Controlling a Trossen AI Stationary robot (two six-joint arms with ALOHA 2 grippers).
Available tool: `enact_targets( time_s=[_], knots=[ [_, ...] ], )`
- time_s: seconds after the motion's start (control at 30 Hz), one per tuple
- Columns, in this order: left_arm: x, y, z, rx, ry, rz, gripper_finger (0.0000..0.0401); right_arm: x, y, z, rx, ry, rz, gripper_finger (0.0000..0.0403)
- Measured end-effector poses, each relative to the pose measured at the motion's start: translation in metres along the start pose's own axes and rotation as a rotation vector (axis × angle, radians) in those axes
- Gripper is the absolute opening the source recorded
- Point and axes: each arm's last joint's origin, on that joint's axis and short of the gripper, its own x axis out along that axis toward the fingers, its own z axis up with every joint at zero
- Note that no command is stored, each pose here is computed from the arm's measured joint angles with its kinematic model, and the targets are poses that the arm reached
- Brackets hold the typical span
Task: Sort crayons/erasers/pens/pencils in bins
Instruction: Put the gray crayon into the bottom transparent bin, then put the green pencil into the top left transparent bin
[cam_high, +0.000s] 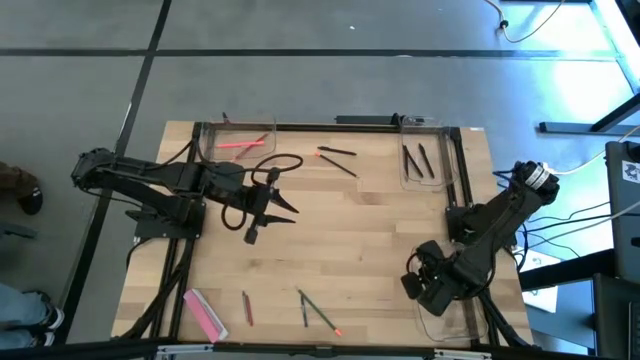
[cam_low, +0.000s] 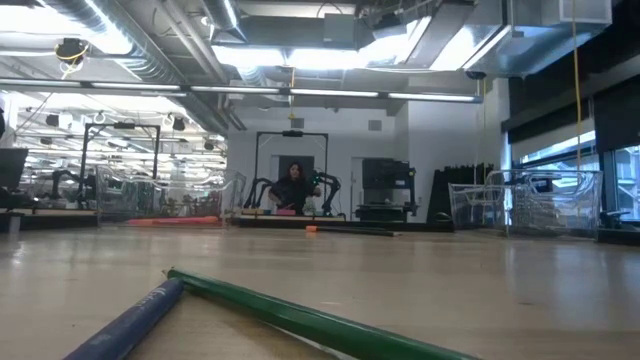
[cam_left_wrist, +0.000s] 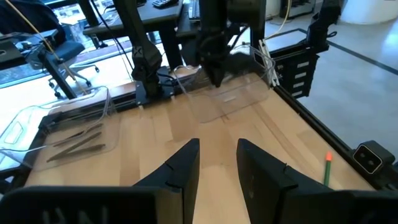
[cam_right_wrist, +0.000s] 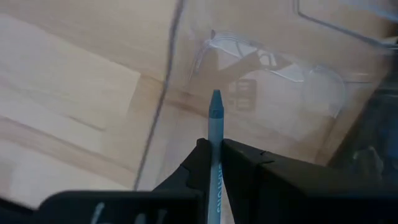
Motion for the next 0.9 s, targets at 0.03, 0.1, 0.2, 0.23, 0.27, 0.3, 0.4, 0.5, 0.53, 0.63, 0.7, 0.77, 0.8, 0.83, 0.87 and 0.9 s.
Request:
enact_targets(
  time_s=[0.03,0.1,0.2,0.23,0.27,0.3,0.4,0.5,0.53,0.63,0.7,0.77,0.8,0.83,0.87,0.9],
  knots=[
    [0.000,0.000,0.000,0.000,-0.001,0.003,0.0098,0.005,-0.001,0.000,0.000,0.006,-0.001,0.0033],
    [0.000,0.000,0.000,-0.001,-0.001,0.008,0.0098,0.013,-0.002,-0.001,0.001,0.016,0.008,0.0033],
    [0.000,0.000,0.000,-0.002,-0.001,0.011,0.0098,0.022,-0.003,-0.001,0.003,0.025,0.022,0.0033],
    [0.000,0.000,0.000,-0.002,-0.001,0.011,0.0098,0.024,-0.003,-0.001,0.004,0.029,0.027,0.0033],
    [0.000,0.001,0.000,-0.005,0.000,0.017,0.0098,0.024,-0.002,-0.002,0.004,0.033,0.035,0.0033],
    [0.000,0.001,0.000,-0.012,0.002,0.027,0.0098,0.025,-0.001,-0.002,0.007,0.038,0.046,0.0033],
    [0.000,0.002,0.000,-0.026,0.007,0.058,0.0098,0.026,-0.001,0.000,0.014,0.038,0.044,0.0034],
    [0.000,0.002,0.000,-0.030,0.009,0.067,0.0098,0.026,-0.001,0.001,0.019,0.059,0.031,0.0046],
    [0.000,0.002,0.000,-0.030,0.009,0.067,0.0098,0.026,-0.001,0.001,0.019,0.063,0.029,0.0054],
    [0.000,0.002,0.000,-0.030,0.009,0.067,0.0098,0.026,-0.001,0.001,0.022,0.078,0.023,0.0079],
    [0.000,0.002,0.000,-0.032,0.010,0.067,0.0098,0.026,-0.001,0.000,0.021,0.083,0.021,0.0094],
    [0.000,0.002,-0.001,-0.048,0.014,0.067,0.0098,0.026,-0.001,0.000,0.024,0.081,0.020,0.0106],
    [0.000,0.002,-0.001,-0.057,0.018,0.066,0.0098,0.026,-0.001,0.001,0.040,0.080,0.015,0.0109],
    [0.000,0.002,-0.002,-0.069,0.024,0.066,0.0098,0.026,-0.002,0.001,0.061,0.078,0.011,0.0111],
    [0.000,0.002,-0.002,-0.083,0.032,0.072,0.0098,0.026,-0.002,0.001,0.082,0.077,0.008,0.0112],
    [0.000,0.002,-0.003,-0.100,0.042,0.083,0.0098,0.026,-0.002,0.001,0.097,0.076,0.006,0.0112]
  ],
)
